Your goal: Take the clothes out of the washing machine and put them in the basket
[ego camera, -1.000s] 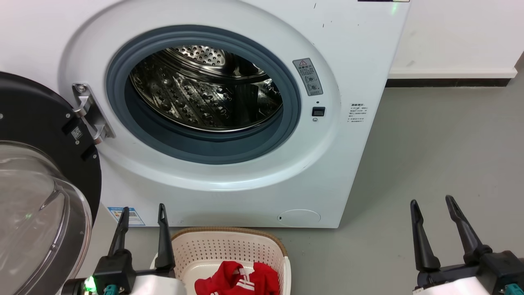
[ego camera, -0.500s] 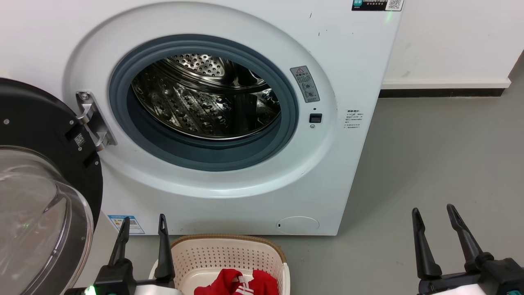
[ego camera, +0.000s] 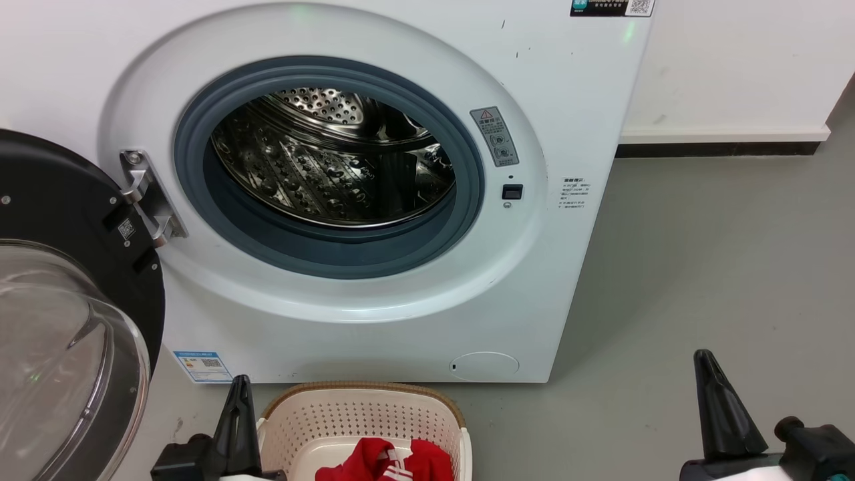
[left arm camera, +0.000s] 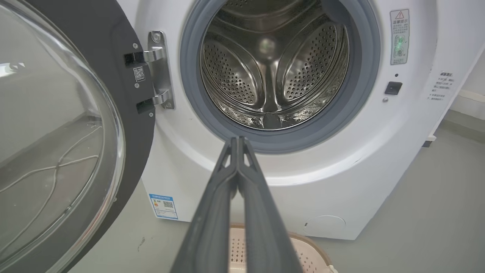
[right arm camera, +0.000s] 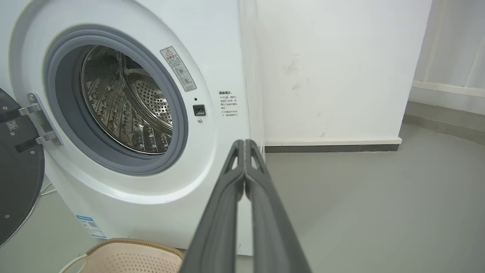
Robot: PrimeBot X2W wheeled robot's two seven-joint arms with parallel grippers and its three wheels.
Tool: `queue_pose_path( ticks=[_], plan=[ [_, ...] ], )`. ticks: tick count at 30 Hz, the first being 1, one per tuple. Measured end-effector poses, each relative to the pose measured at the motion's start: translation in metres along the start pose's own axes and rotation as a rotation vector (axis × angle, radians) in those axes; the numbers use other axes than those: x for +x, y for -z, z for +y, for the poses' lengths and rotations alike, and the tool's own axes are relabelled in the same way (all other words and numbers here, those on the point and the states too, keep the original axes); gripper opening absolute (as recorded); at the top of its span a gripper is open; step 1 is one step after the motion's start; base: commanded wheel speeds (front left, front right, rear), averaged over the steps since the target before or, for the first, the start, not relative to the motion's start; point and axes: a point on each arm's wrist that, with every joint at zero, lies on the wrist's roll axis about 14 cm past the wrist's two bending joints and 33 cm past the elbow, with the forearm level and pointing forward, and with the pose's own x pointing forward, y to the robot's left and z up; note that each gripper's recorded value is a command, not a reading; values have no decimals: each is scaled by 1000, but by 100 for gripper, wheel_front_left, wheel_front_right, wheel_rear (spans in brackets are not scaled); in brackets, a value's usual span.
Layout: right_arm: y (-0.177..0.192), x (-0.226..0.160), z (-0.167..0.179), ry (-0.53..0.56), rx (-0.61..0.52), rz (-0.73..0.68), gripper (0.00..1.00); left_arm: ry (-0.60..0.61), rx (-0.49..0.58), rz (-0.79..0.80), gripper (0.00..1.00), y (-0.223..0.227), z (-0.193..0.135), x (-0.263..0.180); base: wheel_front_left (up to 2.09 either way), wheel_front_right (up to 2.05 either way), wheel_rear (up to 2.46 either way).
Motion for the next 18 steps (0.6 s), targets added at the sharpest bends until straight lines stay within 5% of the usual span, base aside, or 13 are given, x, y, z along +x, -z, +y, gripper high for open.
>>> queue_pose_path(
  ticks=[18],
  plan=[
    [12, 8, -13, 78, 346, 40, 0, -44, -354, 86, 0, 13, 8, 9, 0, 0, 0]
  ],
)
